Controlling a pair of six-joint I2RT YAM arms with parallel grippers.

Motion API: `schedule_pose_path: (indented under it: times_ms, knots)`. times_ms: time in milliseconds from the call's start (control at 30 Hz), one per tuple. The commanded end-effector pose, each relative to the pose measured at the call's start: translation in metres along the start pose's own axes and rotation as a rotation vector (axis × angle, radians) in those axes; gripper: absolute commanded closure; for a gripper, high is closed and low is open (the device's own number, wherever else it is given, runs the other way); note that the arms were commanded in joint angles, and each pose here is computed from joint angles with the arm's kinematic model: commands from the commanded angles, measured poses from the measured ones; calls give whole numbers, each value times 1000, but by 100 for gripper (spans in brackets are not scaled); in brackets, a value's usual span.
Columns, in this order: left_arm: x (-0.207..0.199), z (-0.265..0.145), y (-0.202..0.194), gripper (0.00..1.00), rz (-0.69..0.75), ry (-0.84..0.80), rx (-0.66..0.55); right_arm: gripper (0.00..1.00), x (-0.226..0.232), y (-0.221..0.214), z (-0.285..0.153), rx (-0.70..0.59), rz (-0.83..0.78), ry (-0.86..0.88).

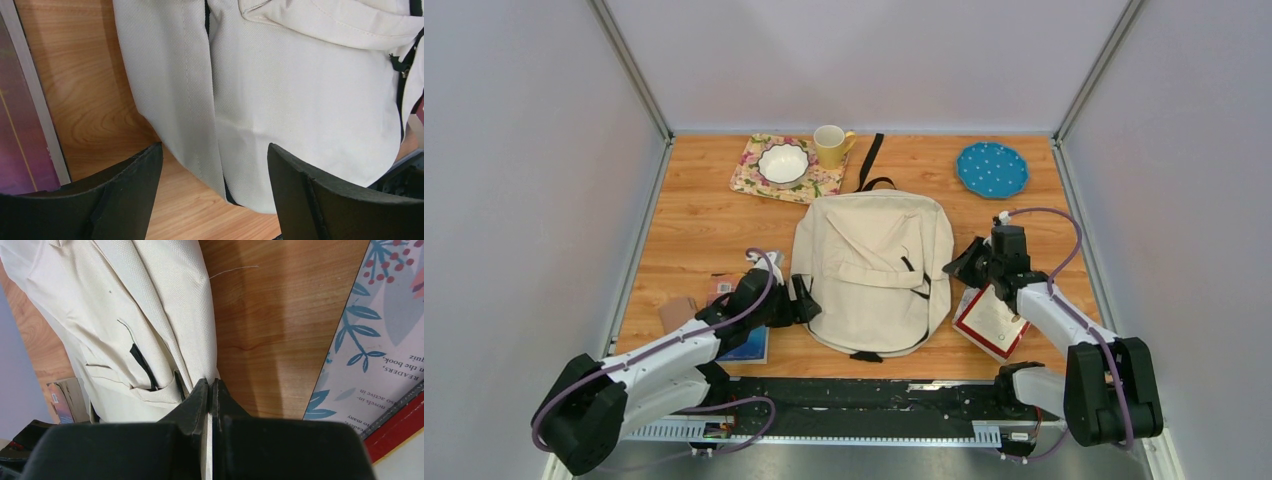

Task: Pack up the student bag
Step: Adjust the student bag at the center of the board.

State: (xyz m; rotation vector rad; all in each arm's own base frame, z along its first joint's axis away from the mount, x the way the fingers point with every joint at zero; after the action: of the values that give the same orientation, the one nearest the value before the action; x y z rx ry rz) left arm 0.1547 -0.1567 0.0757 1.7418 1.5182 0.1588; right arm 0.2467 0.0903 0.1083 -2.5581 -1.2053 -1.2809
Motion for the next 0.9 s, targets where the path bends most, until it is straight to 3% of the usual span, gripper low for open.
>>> schedule_pose_path:
  times_ms: [0,167,233,333,367,467,500,533,600,633,733,767,833,867]
  knots:
    - [1,2,-18,15,-87,13,15,100,21,14,-5,-64,10,80]
    - [-9,11,-25,15,-106,-12,28,100,6,-4,-8,-20,21,81]
    - [-16,14,-24,19,-129,-30,27,100,3,-11,-10,10,27,81]
    - [-17,18,-18,52,-141,-2,20,100,5,-16,-12,68,36,86]
    - [-17,19,-16,68,-138,15,20,100,5,-20,-12,105,44,83]
    - [-22,18,9,97,-91,96,10,100,8,-28,-21,187,60,62]
    - [-16,15,10,100,-28,160,45,100,2,-34,-28,231,82,5]
    - [-33,11,40,100,-5,151,8,100,7,-32,-34,237,84,-7]
    - [-29,7,50,100,107,243,83,100,15,-31,-48,249,97,-23]
    - [-42,2,77,100,138,234,45,100,16,-32,-52,251,104,-28]
    - [-33,5,96,100,253,271,103,100,17,-37,-61,266,92,-10]
    - [-26,11,96,100,290,272,133,96,13,-41,-61,275,76,-6]
    - [-12,19,92,100,332,210,160,67,2,-47,-60,264,27,2]
    - [-6,23,93,100,380,193,151,41,-5,-44,-57,217,0,-27]
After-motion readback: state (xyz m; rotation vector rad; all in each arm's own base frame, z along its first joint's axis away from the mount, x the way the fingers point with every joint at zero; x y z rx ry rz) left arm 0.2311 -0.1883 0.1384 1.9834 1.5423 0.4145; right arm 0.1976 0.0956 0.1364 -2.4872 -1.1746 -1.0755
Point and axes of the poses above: each gripper's point midway between its finger pads, its own z axis out along the fingers, its own x axis along the line the jaws close on, y = z × x, the point moved 6 cm from there along -z, back along the fingers, and after that the axes turned 12 degrees about z, right-handed, at the moved point
